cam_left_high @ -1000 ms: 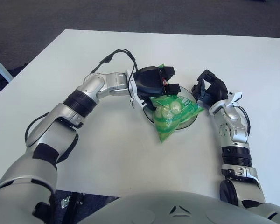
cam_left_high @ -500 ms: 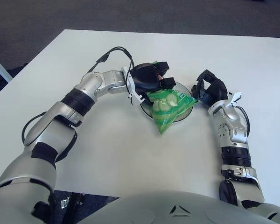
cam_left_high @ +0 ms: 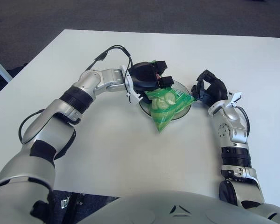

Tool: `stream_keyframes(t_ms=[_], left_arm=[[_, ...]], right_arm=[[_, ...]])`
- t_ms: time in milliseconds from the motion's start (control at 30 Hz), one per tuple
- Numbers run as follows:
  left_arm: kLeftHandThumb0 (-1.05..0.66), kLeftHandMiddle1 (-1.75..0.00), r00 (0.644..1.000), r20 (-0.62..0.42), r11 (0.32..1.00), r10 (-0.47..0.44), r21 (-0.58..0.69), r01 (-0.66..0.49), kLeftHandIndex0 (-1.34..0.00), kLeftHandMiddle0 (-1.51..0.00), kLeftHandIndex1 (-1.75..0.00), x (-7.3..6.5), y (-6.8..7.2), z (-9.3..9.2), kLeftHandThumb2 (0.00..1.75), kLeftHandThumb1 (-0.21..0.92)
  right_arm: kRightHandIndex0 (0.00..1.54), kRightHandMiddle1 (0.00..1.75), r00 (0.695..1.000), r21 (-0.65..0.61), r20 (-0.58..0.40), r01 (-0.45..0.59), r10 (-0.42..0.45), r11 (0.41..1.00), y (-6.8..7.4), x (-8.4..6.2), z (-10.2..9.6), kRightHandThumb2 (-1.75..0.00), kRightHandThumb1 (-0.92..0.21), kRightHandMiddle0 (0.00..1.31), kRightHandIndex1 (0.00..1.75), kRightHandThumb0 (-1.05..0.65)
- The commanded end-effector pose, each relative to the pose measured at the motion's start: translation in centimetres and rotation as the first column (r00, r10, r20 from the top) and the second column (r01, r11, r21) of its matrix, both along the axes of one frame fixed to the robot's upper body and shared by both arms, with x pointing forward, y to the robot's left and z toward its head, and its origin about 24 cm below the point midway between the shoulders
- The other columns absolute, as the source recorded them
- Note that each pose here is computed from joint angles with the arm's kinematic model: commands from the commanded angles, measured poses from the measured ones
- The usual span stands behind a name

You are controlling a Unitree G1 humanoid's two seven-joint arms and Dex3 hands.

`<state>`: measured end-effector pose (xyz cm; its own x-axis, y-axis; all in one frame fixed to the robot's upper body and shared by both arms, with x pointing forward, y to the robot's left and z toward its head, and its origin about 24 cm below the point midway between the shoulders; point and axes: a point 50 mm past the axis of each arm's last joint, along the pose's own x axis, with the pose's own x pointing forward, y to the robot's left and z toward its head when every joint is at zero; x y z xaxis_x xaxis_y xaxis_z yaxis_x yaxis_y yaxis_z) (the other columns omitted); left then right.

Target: Put the snack into the plate.

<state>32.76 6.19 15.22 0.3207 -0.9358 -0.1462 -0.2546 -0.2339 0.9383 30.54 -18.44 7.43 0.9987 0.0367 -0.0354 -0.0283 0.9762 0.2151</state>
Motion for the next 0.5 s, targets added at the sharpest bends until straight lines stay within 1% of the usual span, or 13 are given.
stream_keyframes(t_ms=[0,33,67,100,133,167,233,300,400,467], left_arm=[[0.36,-1.63,0.997,-0.063,0.992,0.045,0.12,-0.037,-0.01,-0.39,-1.33,0.1,1.6,-1.7,0.67,0.74],[0.36,-1.61,0.996,-0.071,0.991,0.048,0.126,-0.038,0.0,-0.39,-1.3,0.1,1.7,-1.3,0.61,0.77],[0.21,-1.57,0.996,-0.077,0.991,0.05,0.131,-0.039,0.0,-0.36,-1.25,0.0,1.7,-1.0,0.65,0.7],[-0.03,-1.52,0.994,-0.091,0.989,0.054,0.139,-0.041,0.0,-0.3,-1.19,0.0,1.8,-0.8,0.77,0.57],[-0.22,-1.48,0.993,-0.101,0.989,0.057,0.145,-0.042,0.0,-0.26,-1.11,0.0,1.8,-0.7,0.83,0.49],[-0.34,-1.46,0.991,-0.118,0.987,0.066,0.154,-0.048,0.0,-0.23,-1.06,0.0,1.8,-0.5,0.87,0.44],[-0.52,-1.41,0.984,-0.154,0.982,0.09,0.178,-0.062,0.0,-0.19,-0.96,0.0,2.0,-0.1,0.85,0.43],[-0.71,-1.28,0.974,-0.195,0.975,0.118,0.209,-0.076,0.0,-0.14,-0.78,0.0,2.2,0.1,0.74,0.48],[-0.8,-1.2,0.967,-0.218,0.972,0.131,0.222,-0.081,0.0,-0.1,-0.66,-0.1,2.3,0.3,0.67,0.51],[-0.83,-1.05,0.962,-0.238,0.973,0.136,0.214,-0.085,0.0,-0.06,-0.57,-0.1,2.7,0.9,0.65,0.52]], right_arm=[[1.3,1.75,0.989,0.024,-0.15,0.012,-0.009,1.0,-0.1,-1.1,-3.0,-1.3,-0.33,0.61,1.75,-0.48],[1.3,1.75,0.989,0.024,-0.15,0.013,-0.009,1.0,-0.1,-1.1,-3.0,-1.3,-0.33,0.61,1.75,-0.48],[1.3,1.75,0.989,0.024,-0.151,0.013,-0.009,1.0,-0.1,-1.1,-3.0,-1.3,-0.33,0.61,1.75,-0.48],[1.3,1.75,0.988,0.024,-0.152,0.013,-0.009,1.0,-0.1,-1.1,-3.0,-1.3,-0.33,0.61,1.75,-0.48],[1.29,1.75,0.988,0.024,-0.152,0.013,-0.009,1.0,-0.1,-1.1,-3.0,-1.3,-0.33,0.61,1.75,-0.48],[1.29,1.75,0.988,0.025,-0.153,0.013,-0.009,1.0,-0.1,-1.1,-3.0,-1.3,-0.33,0.61,1.75,-0.48],[1.29,1.75,0.988,0.03,-0.154,0.012,-0.007,0.999,-0.1,-1.1,-3.0,-1.3,-0.33,0.61,1.75,-0.48],[1.29,1.75,0.988,0.035,-0.157,0.009,-0.004,0.999,-0.1,-1.1,-3.0,-1.3,-0.33,0.61,1.75,-0.48],[1.29,1.75,0.987,0.038,-0.159,0.008,-0.002,0.999,-0.1,-1.1,-3.0,-1.3,-0.33,0.6,1.75,-0.48],[1.28,1.75,0.987,0.043,-0.164,0.008,0.0,0.999,-0.1,-1.1,-3.1,-1.3,-0.33,0.6,1.75,-0.48]])
